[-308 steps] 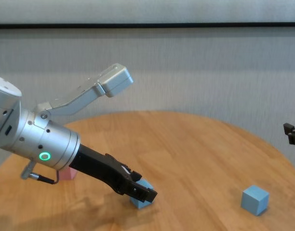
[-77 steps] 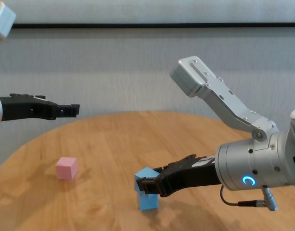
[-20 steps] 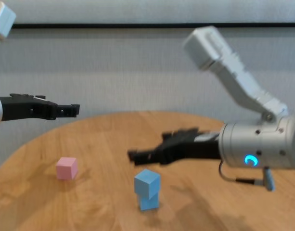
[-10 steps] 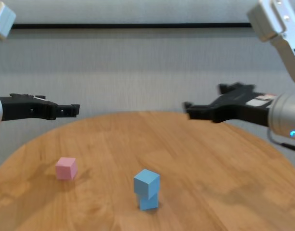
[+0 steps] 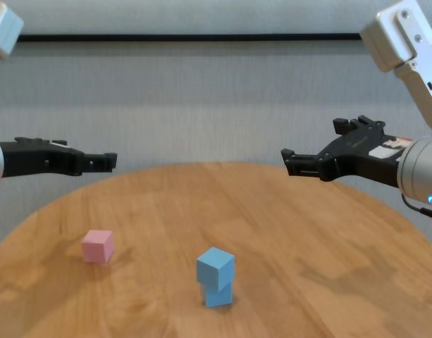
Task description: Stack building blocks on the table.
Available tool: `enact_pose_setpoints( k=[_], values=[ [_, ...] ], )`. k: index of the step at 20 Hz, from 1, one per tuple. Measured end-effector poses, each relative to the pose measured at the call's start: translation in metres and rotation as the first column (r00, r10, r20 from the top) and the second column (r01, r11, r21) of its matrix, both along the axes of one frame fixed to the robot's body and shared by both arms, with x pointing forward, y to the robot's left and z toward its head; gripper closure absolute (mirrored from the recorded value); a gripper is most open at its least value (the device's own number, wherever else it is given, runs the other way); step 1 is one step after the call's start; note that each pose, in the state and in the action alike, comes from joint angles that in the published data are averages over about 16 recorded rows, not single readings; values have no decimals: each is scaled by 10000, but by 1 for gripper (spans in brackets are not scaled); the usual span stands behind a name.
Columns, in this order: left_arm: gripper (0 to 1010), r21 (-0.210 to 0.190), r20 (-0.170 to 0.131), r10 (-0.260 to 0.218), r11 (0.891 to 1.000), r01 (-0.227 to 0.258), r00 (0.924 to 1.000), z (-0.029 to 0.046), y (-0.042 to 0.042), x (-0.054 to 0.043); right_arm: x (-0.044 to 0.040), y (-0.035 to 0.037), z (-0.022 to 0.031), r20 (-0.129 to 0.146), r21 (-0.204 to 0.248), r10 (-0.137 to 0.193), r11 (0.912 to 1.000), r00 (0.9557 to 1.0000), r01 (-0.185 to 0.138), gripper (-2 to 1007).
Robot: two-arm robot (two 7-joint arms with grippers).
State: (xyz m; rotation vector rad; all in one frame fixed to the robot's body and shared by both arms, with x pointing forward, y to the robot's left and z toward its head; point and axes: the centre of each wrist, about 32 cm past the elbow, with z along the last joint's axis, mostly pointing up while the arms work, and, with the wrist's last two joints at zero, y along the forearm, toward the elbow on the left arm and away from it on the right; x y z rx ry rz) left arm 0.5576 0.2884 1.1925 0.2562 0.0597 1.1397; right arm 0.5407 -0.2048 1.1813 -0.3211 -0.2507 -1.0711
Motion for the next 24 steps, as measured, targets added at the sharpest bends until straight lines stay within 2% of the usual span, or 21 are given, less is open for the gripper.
enact_pose_setpoints(
  k=[5,12,18,24],
  values=[
    [7,-150,-287,218,9996,-222,9994,-7,-89,-100,-1,6,5,-78,61,60,10000,10000,-60,0],
    [7,-202,-693,760,9968,-776,9947,-49,-254,-331,-3,11,11,-152,138,107,9998,9998,-105,1],
    [7,16,-660,1027,9947,-1028,9925,-129,-376,-483,-4,14,14,-190,178,130,9998,9997,-127,1],
    [7,329,-578,995,9947,-977,9934,-254,-457,-541,-5,16,14,-213,201,145,9997,9997,-140,1]
  ],
)
